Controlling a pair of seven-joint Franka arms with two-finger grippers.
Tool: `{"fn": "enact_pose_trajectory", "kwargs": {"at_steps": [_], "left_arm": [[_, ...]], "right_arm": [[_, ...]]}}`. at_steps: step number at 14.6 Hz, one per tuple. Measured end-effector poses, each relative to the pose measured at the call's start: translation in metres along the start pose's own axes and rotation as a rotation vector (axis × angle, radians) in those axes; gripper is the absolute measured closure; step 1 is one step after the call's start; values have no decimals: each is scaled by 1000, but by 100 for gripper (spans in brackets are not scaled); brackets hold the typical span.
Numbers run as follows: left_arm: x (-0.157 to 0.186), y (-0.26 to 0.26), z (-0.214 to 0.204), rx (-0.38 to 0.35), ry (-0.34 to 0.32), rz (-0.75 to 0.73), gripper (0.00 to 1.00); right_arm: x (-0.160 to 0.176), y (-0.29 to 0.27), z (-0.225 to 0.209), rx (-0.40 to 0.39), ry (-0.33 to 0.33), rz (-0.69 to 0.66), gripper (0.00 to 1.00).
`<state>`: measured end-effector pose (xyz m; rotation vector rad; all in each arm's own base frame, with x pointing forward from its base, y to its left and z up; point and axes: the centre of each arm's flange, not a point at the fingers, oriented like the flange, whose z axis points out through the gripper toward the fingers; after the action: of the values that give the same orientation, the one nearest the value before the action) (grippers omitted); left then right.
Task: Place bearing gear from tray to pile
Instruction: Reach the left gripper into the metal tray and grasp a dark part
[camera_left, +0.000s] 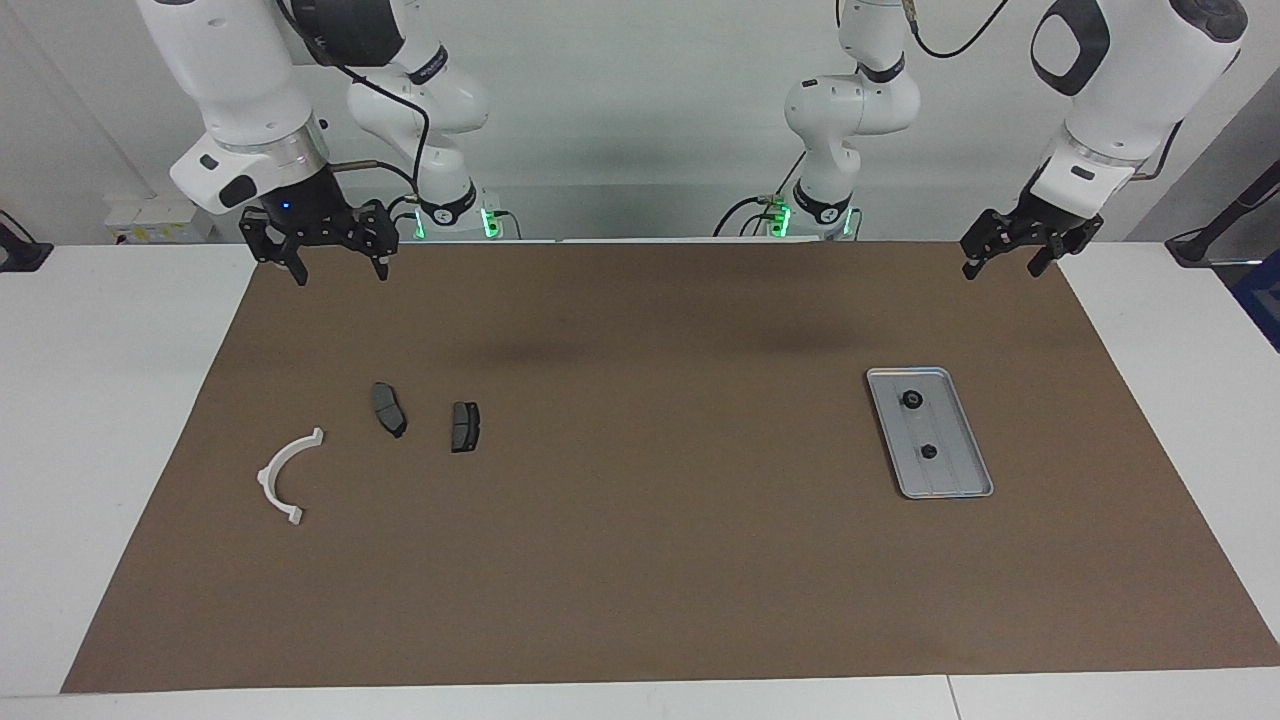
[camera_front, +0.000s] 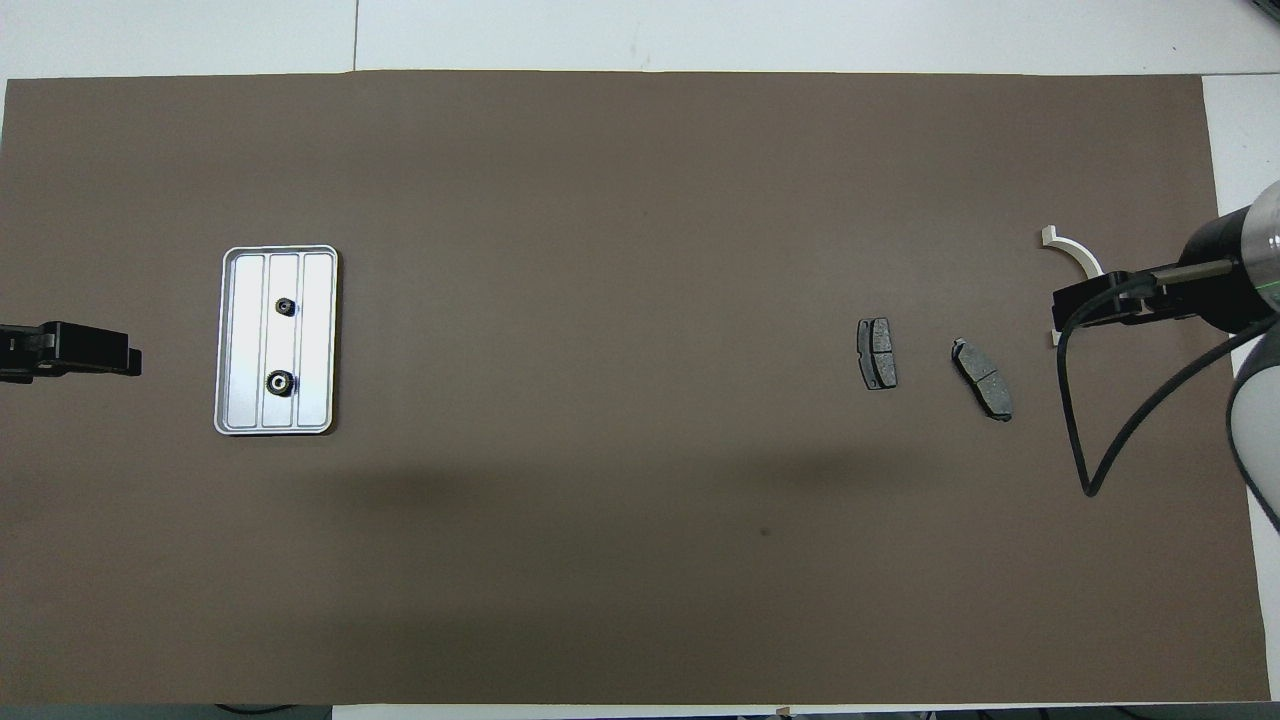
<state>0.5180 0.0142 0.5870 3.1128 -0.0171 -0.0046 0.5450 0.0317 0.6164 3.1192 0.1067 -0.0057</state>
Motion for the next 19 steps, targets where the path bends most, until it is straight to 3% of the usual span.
{"fn": "enact_pose_trajectory", "kwargs": {"at_steps": [5, 8, 19], "left_arm": [[-1, -2, 3, -1, -3, 20, 0], [-5, -5, 23, 0, 30, 20, 0], [12, -16, 200, 15, 61, 2, 0]], "right_arm": [[0, 0, 0, 0, 0, 0, 0], [0, 0, 0, 0, 0, 0, 0], [0, 8, 0, 0, 3, 15, 0]]}}
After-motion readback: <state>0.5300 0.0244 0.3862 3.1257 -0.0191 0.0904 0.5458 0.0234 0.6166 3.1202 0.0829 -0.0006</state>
